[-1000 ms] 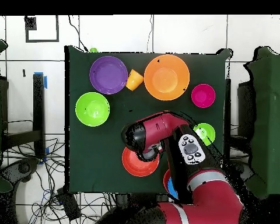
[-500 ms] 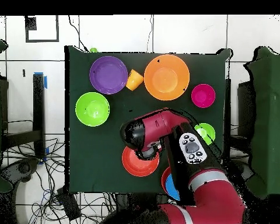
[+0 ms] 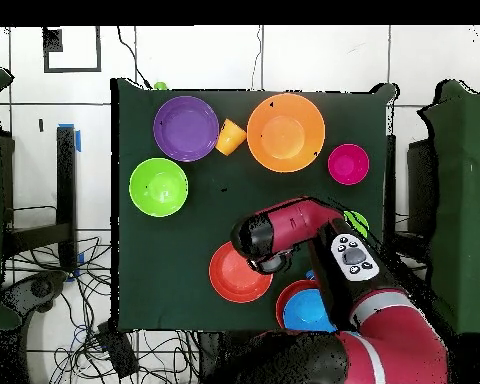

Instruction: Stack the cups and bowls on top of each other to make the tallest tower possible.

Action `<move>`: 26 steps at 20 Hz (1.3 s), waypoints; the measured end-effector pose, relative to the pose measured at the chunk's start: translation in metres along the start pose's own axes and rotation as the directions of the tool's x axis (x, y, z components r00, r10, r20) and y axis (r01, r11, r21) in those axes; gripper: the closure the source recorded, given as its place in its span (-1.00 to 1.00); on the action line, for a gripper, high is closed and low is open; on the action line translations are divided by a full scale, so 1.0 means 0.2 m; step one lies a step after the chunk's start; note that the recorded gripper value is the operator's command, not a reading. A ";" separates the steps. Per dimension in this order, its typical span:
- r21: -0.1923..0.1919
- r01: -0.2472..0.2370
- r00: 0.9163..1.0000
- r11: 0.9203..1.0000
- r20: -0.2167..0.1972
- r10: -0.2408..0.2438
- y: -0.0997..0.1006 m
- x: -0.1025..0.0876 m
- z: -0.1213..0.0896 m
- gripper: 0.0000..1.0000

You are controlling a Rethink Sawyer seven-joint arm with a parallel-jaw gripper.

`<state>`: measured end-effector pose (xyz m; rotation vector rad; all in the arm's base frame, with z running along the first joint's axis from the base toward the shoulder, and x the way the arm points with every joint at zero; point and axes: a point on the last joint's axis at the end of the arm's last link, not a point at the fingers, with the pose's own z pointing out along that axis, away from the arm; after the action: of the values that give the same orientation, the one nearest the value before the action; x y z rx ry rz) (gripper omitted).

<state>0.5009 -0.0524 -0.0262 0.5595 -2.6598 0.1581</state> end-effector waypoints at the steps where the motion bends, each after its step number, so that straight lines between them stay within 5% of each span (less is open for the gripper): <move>1: -0.002 0.001 1.000 1.000 0.006 -0.001 0.00 0.00 0.02 -1.00; 7: -0.024 0.020 1.000 1.000 0.011 -0.019 0.02 0.02 0.15 -1.00; 8: -0.031 0.020 1.000 0.999 0.007 -0.020 0.03 0.02 0.16 1.00; 26: -0.051 0.008 1.000 0.999 0.017 -0.007 0.02 0.01 0.15 1.00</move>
<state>0.4864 -0.0545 -0.0536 0.5566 -2.6698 0.0834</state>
